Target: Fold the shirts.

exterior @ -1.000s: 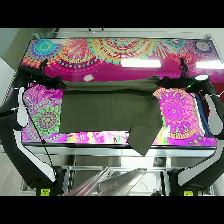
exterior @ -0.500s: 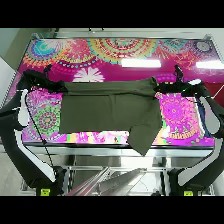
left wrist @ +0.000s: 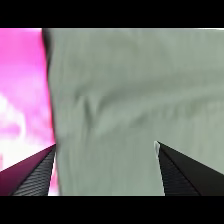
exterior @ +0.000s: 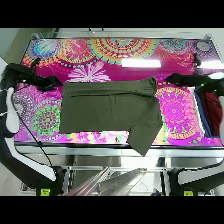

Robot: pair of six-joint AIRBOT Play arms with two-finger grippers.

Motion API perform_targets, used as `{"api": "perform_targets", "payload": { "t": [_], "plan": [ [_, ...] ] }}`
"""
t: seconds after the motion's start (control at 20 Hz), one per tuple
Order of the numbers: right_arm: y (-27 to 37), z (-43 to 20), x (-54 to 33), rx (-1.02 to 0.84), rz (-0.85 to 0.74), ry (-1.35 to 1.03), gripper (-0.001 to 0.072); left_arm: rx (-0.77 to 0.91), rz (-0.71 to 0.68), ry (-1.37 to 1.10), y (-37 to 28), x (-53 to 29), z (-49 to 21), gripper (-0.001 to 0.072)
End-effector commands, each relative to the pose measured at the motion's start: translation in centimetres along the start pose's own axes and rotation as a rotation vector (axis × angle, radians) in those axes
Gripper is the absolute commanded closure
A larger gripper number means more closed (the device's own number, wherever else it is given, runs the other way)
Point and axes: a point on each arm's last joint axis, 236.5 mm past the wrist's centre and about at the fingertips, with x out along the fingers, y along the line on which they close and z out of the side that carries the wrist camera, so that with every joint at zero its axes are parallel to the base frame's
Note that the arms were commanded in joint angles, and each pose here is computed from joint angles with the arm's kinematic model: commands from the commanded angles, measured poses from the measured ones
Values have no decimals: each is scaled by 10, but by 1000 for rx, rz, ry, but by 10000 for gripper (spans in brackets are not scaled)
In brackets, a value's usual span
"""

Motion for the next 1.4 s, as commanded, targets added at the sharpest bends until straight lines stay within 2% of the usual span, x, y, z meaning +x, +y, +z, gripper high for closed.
{"api": "perform_targets", "payload": {
  "t": [0.0,0.1,0.25,0.45,0.55,0.65,0.7,0.75,0.8,1.0,1.2,1.35],
  "plan": [
    [0,-28,-61,97,51,74,312,-90,-6,112,7,-30,-62,23],
    [-5,-77,-78,180,78,174,314,-176,11,197,20,-22,-123,23],
    [-23,-140,-95,280,4,258,318,-260,-2,274,22,3,-204,23],
    [-21,-181,-108,419,-29,236,323,-273,74,211,33,42,-234,29],
    [-17,-199,-109,454,-39,251,322,-280,5,231,17,54,-239,292],
    [-16,-222,-105,487,-55,277,322,-278,-114,298,-11,60,-249,314],
    [-12,-236,-101,513,-47,294,322,-271,-167,326,-25,61,-252,399],
    [-9,-249,-96,541,-43,302,322,-252,-209,343,-35,61,-254,586],
    [-7,-262,-90,576,-43,312,321,-234,-220,345,-38,61,-251,659],
    [6,-308,-60,610,-84,395,322,-229,-200,286,-36,51,-220,696],
    [28,-316,-27,520,-120,433,335,-206,-203,235,-40,39,-192,696],
    [56,-317,-13,490,-62,450,348,-193,-199,215,-40,34,-182,696]
  ]
}}
